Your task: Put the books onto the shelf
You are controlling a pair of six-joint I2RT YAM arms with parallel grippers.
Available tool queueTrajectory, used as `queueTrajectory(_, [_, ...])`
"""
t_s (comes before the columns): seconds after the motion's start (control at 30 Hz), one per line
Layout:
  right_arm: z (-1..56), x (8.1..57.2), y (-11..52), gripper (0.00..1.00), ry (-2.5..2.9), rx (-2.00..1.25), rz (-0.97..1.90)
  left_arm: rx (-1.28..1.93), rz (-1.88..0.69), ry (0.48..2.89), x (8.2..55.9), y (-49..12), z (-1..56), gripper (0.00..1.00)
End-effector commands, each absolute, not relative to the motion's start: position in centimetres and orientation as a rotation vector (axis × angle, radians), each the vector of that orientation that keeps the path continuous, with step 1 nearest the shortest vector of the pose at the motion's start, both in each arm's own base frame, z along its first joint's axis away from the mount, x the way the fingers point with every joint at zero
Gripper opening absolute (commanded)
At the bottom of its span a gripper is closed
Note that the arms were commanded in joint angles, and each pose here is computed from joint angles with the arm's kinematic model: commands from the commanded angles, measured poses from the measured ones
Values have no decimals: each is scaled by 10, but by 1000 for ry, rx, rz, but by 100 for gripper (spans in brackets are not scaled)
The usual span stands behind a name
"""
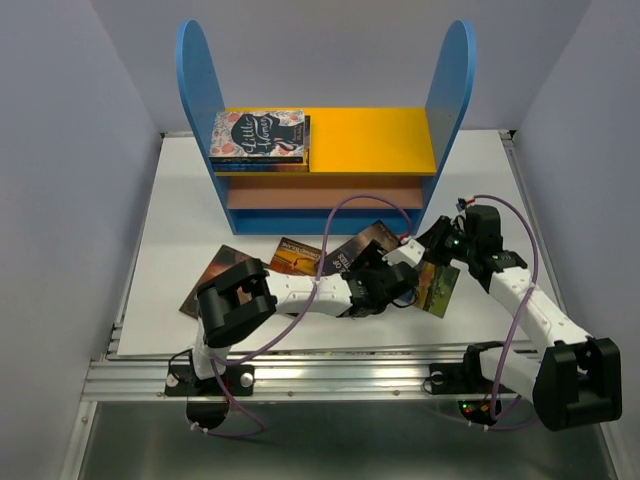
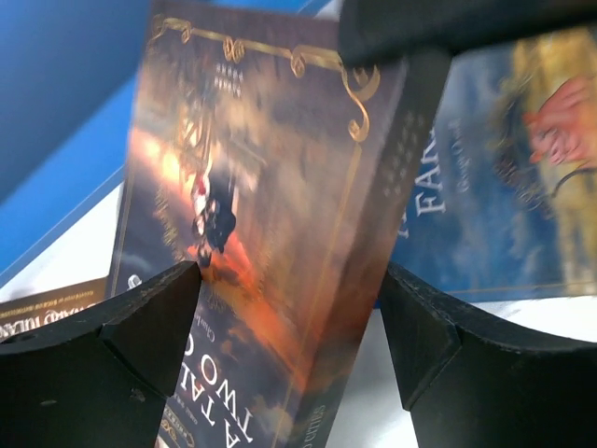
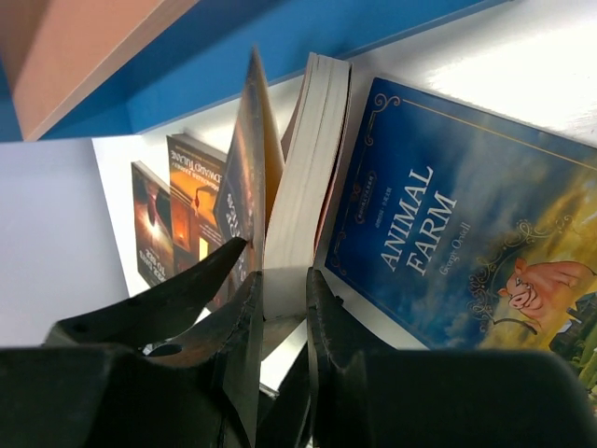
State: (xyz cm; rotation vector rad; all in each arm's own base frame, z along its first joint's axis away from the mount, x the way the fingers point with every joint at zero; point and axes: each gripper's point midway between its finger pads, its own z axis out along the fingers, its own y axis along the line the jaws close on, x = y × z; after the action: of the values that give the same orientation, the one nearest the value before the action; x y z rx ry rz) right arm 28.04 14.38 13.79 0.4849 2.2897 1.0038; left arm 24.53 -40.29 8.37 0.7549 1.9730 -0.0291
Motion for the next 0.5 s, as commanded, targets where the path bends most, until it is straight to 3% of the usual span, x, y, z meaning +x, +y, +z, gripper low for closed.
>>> queueTrajectory(0.0, [189, 286, 162, 1, 2183, 392, 1148, 731, 34, 1925, 248, -406, 101, 87])
queueTrajectory(0.13, [191, 285, 161, 1, 2179, 389, 1149, 724, 89, 1941, 248, -400, 94, 77])
queueTrajectory(0.27, [192, 284, 162, 1, 2180, 385, 1151, 689, 158, 1910, 247, -397, 102, 59])
queueTrajectory(0.37, [192, 284, 162, 1, 2177, 380, 1150, 684, 154, 1906, 246, -399, 106, 35])
queueTrajectory(0.47, [194, 284, 160, 1, 2174, 369, 1132, 671, 163, 1896, 248, -397, 115, 0])
